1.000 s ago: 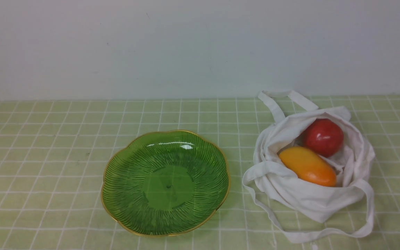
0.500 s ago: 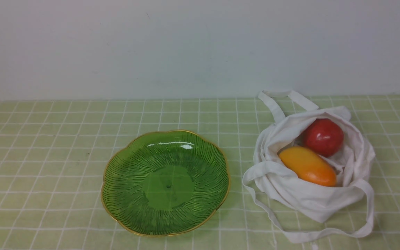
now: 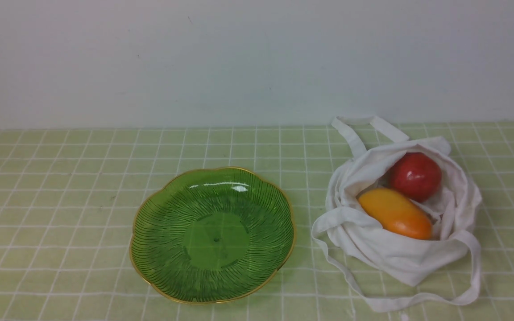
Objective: Take the fruit out of the bag on the green coffee tablecloth and place them on the plate.
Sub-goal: 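Reach into the bag and grasp a fruit with the right gripper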
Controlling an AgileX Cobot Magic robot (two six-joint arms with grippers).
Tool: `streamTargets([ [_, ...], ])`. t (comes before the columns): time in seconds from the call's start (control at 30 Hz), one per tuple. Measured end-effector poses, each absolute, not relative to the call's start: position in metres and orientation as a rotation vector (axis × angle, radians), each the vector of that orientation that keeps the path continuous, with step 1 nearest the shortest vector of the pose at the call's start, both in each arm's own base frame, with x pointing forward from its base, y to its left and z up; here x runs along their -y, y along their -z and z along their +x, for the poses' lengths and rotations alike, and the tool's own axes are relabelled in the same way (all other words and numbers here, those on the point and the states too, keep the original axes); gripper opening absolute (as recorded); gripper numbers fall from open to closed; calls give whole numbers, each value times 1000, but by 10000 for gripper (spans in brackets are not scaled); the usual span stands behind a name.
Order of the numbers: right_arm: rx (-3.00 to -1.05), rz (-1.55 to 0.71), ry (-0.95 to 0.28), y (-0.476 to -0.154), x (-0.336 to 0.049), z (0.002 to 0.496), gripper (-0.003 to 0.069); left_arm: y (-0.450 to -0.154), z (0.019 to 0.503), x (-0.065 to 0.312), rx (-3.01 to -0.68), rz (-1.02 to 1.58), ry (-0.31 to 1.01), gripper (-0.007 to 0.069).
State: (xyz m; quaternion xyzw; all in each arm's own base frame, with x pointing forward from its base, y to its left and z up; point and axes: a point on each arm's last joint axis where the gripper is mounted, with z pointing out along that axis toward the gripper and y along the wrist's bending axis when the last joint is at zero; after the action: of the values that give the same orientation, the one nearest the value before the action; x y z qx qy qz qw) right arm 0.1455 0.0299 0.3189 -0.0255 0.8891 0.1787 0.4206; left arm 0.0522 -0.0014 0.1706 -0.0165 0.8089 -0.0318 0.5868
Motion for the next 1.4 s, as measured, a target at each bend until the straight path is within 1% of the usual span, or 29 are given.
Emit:
streamTargets([
  [0.07, -2270, -105, -452, -319, -31, 157, -10, -171, 52, 1, -1886, -38, 74, -8],
  [0.1, -2329, -152, -481, -317, -35, 177, 1, -171, 52, 1, -1886, -38, 74, -8],
  [0.13, -2336, -160, -481, -317, -35, 179, 3, -171, 52, 1, -1886, -38, 74, -8],
  [0.2, -2404, -259, -563, -308, -49, 204, 50, -171, 52, 1, -1886, -38, 74, -8],
  [0.27, -2417, -305, -585, -305, -55, 211, 74, -171, 52, 1, -1886, -38, 74, -8],
  [0.37, -2452, -441, -611, -300, -76, 235, 185, -171, 52, 1, -1886, -38, 74, -8],
  [0.4, -2453, -451, -611, -300, -78, 236, 192, -171, 52, 1, -1886, -38, 74, -8],
  [0.43, -2468, -493, -586, -298, -82, 248, 255, -171, 52, 1, -1886, -38, 74, -8],
  [0.47, -2471, -501, -582, -298, -83, 250, 271, -171, 52, 1, -1886, -38, 74, -8],
  [0.57, -2506, -586, -471, -288, -86, 276, 428, -171, 52, 1, -1886, -38, 74, -8],
  [0.6, -2507, -584, -470, -287, -87, 277, 435, -171, 52, 1, -1886, -38, 74, -8],
  [0.63, -2512, -590, -424, -281, -86, 287, 497, -171, 52, 1, -1886, -38, 74, -8],
  [0.67, -2512, -579, -409, -278, -86, 292, 532, -171, 52, 1, -1886, -38, 74, -8],
  [0.7, -2513, -579, -404, -277, -86, 293, 532, -171, 52, 1, -1886, -38, 74, -8],
  [0.77, -2512, -533, -365, -268, -85, 307, 603, -171, 52, 1, -1886, -38, 74, -8],
  [0.83, -2515, -505, -352, -261, -85, 313, 625, -171, 52, 1, -1886, -38, 74, -8],
  [0.9, -2525, -479, -323, -248, -85, 324, 650, -171, 52, 1, -1886, -38, 74, -8],
  [1.1, -2589, -472, -315, -222, -86, 334, 656, -171, 52, 1, -1886, -38, 74, -8],
  [1.2, -2643, -469, -315, -201, -87, 340, 656, -171, 52, 1, -1886, -38, 74, -8],
  [1.4, -2694, -468, -316, -181, -88, 345, 651, -171, 52, 1, -1886, -38, 74, -8],
])
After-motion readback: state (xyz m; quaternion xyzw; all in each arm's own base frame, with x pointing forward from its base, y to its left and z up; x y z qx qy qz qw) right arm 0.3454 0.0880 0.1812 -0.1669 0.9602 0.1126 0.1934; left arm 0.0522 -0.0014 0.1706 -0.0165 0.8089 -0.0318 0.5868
